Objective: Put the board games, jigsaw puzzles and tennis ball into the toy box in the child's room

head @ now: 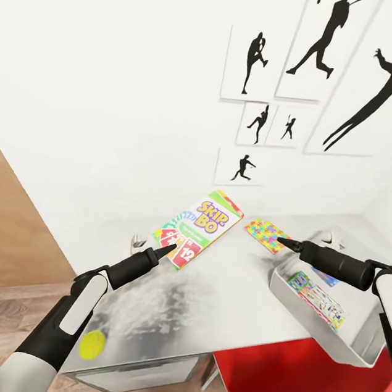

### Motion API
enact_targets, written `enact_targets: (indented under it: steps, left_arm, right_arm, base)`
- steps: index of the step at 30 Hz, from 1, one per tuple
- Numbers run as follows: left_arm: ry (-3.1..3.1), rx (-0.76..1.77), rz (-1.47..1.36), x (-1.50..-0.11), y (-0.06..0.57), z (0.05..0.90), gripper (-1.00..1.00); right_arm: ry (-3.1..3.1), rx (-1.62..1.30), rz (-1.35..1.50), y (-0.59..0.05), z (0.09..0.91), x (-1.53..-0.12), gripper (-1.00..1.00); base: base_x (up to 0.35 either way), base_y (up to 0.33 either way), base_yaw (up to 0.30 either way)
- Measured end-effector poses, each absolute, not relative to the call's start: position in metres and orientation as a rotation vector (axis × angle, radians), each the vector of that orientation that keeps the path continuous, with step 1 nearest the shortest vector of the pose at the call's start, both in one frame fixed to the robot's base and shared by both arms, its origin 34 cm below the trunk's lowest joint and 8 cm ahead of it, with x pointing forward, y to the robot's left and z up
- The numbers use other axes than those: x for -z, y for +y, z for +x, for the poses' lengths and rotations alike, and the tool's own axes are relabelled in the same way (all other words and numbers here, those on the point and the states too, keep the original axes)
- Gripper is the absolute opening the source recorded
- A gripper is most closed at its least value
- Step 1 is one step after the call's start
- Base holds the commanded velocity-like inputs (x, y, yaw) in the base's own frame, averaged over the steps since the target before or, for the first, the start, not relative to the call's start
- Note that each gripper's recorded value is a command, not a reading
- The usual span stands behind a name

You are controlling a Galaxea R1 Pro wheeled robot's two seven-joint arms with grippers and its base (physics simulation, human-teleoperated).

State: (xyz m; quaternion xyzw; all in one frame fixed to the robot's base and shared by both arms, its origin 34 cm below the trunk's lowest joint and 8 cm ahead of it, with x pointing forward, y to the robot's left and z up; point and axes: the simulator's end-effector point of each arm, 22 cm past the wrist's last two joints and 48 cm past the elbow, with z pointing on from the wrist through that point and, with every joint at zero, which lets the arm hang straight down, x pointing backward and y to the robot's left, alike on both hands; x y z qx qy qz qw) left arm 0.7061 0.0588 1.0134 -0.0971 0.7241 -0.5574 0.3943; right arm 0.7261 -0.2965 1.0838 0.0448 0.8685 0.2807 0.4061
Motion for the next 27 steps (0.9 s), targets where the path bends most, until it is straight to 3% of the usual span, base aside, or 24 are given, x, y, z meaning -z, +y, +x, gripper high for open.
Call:
enact_targets:
  steps: [27]
  left_arm:
    - [1.801,1.408,-0.213,-1.040,0.059,0.705,-1.00]
  right_arm:
    - [2.156,-0.712,0.096,-0.293,0.720,-1.107,1.00]
  base:
    - [0.000,-0.021,-0.096]
